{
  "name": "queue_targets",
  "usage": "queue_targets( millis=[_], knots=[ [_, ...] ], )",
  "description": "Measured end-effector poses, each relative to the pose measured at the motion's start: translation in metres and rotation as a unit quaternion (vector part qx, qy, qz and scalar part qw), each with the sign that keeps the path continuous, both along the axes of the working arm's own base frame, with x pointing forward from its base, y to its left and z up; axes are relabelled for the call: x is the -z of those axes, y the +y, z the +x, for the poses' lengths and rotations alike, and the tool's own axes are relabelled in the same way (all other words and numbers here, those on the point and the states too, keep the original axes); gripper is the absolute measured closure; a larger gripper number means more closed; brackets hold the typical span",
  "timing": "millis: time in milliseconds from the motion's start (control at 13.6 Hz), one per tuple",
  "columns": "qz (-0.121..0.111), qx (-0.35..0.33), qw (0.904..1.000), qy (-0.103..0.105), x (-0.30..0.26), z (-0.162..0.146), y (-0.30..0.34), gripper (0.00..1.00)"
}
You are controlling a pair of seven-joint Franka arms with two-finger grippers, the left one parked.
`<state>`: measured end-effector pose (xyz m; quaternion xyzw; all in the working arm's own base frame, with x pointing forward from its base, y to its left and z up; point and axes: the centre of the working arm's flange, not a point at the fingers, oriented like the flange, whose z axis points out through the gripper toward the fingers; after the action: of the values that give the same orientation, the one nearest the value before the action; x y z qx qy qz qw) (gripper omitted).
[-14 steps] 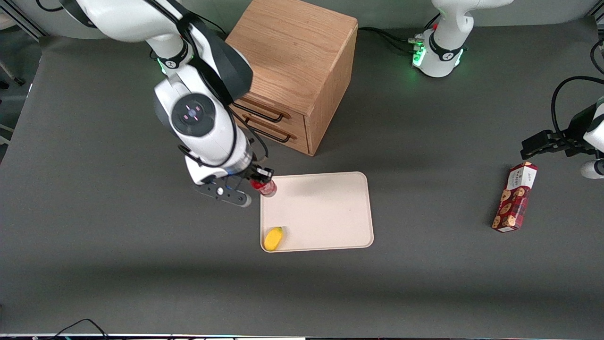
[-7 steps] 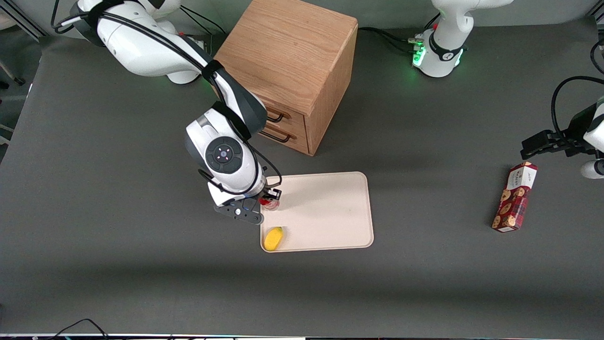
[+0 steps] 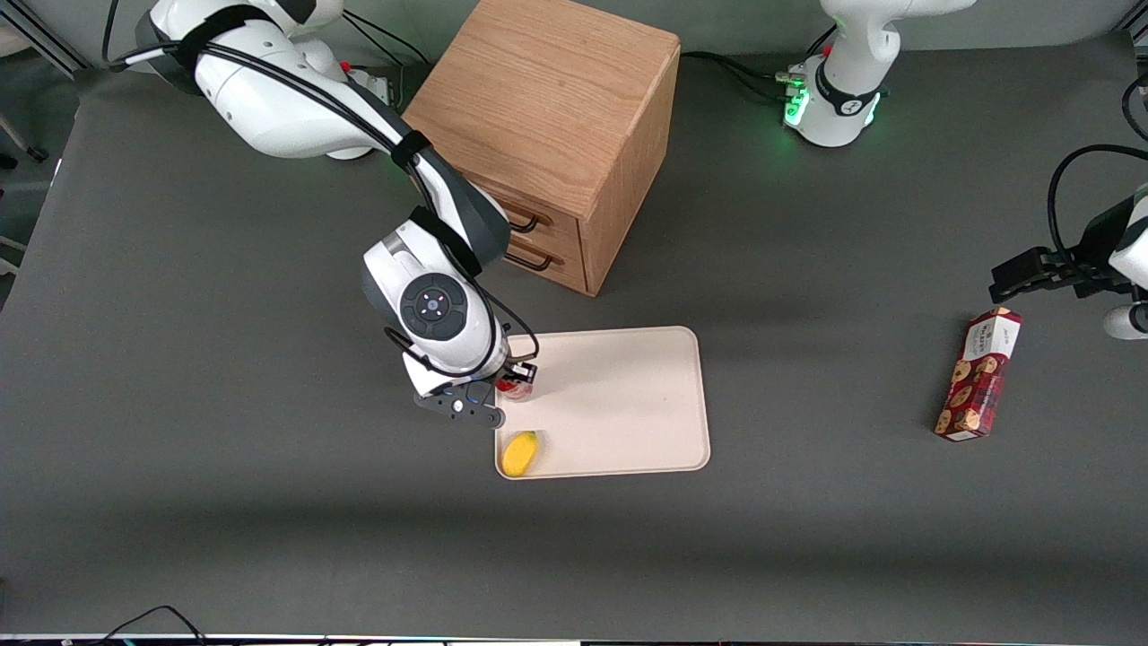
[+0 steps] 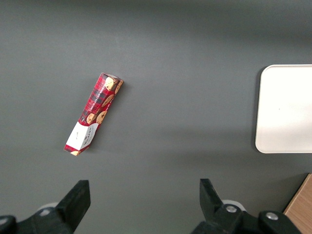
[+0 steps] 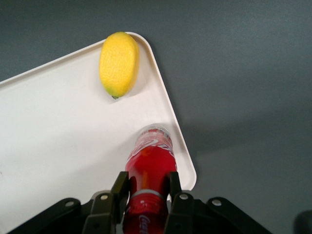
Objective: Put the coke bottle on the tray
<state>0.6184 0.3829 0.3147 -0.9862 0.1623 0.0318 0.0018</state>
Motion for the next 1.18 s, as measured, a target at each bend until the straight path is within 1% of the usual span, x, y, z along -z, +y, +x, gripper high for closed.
queue_targets(
  millis=[147, 221, 295, 368, 442, 516, 663, 737, 958, 1105, 1179],
  knots=[
    [0.003, 0.0, 1.0, -0.006, -0.005, 0.001, 0.0, 0.41],
    [0.006, 0.0, 0.9999, -0.012, -0.013, 0.002, 0.001, 0.3],
    [0.009, 0.0, 0.9997, -0.022, -0.028, 0.003, 0.001, 0.18],
    [0.009, -0.001, 0.9994, -0.033, -0.047, 0.002, 0.0, 0.09],
    [0.004, -0.006, 0.9992, -0.04, -0.069, -0.002, -0.003, 0.0],
    [-0.009, -0.016, 0.9989, -0.042, -0.092, -0.006, -0.013, 0.0],
    [-0.045, -0.059, 0.9966, -0.036, -0.142, -0.009, -0.057, 0.0],
    [-0.052, -0.079, 0.9951, -0.03, -0.165, -0.007, -0.09, 0.0],
    [-0.045, -0.127, 0.9907, -0.014, -0.22, -0.001, -0.211, 0.0],
    [-0.041, -0.158, 0.9866, -0.004, -0.236, -0.009, -0.278, 0.0],
    [-0.038, -0.167, 0.9853, -0.003, -0.242, -0.014, -0.305, 0.0]
  ],
)
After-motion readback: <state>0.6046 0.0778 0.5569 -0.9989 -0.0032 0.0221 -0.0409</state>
